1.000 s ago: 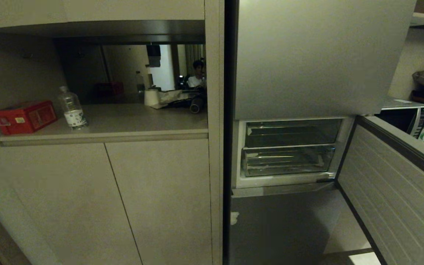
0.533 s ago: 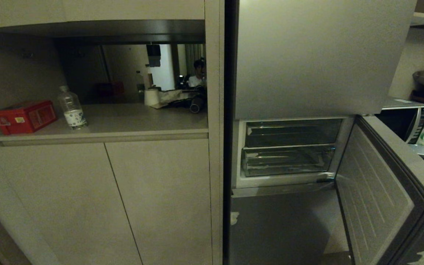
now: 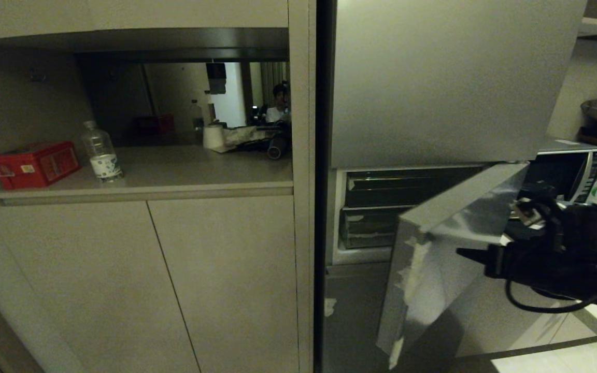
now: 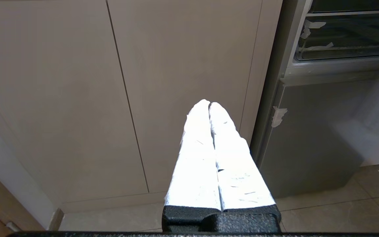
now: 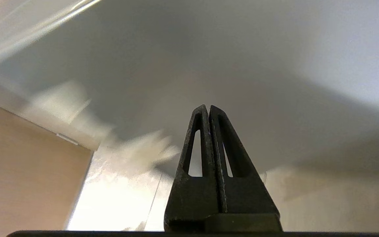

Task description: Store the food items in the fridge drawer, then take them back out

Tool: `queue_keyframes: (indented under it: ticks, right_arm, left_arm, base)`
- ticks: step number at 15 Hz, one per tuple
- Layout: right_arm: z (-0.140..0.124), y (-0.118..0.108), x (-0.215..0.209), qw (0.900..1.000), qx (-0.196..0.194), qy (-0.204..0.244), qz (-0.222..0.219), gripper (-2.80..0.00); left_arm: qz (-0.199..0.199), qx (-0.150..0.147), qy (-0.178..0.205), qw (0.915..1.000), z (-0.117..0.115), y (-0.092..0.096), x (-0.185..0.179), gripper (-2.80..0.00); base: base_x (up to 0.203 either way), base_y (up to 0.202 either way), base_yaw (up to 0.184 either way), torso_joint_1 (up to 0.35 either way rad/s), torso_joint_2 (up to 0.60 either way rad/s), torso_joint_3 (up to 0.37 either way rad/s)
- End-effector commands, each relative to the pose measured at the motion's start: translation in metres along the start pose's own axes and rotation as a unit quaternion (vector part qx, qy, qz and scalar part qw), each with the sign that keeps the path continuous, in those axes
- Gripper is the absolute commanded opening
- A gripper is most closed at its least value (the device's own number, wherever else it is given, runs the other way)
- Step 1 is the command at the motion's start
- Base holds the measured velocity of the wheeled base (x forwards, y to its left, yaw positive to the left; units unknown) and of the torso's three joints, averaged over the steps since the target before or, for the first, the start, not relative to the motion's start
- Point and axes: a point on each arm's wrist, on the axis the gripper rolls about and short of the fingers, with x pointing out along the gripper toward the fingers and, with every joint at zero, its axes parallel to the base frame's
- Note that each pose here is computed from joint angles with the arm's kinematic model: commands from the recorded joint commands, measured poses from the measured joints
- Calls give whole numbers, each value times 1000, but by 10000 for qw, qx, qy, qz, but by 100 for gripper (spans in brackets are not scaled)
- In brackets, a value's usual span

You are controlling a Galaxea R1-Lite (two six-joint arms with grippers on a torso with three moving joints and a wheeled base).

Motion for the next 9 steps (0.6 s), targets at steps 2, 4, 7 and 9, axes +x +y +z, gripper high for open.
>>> queue_keyframes:
  ticks: [2,4,7,9]
  right_arm:
    - [-23,47,104,9986,-465,-243,35,-280]
    - [-16,75,157,9925,-621,-1042,-124,-280]
    - [-4,98,216,9767,-609,-2044,-222,-280]
    - [-4,100,249,9666,-586,-2460,-423,-280]
  left_arm:
    - [3,0,2,10000,0,0,0,-280]
    - [3,0,2,10000,0,0,0,-280]
    - [3,0,2,10000,0,0,0,-280]
    - [3,0,2,10000,0,0,0,-280]
  base:
    - [0,0,0,0,0,0]
    - [0,0,0,0,0,0]
    - [0,0,0,0,0,0]
    - [0,0,0,0,0,0]
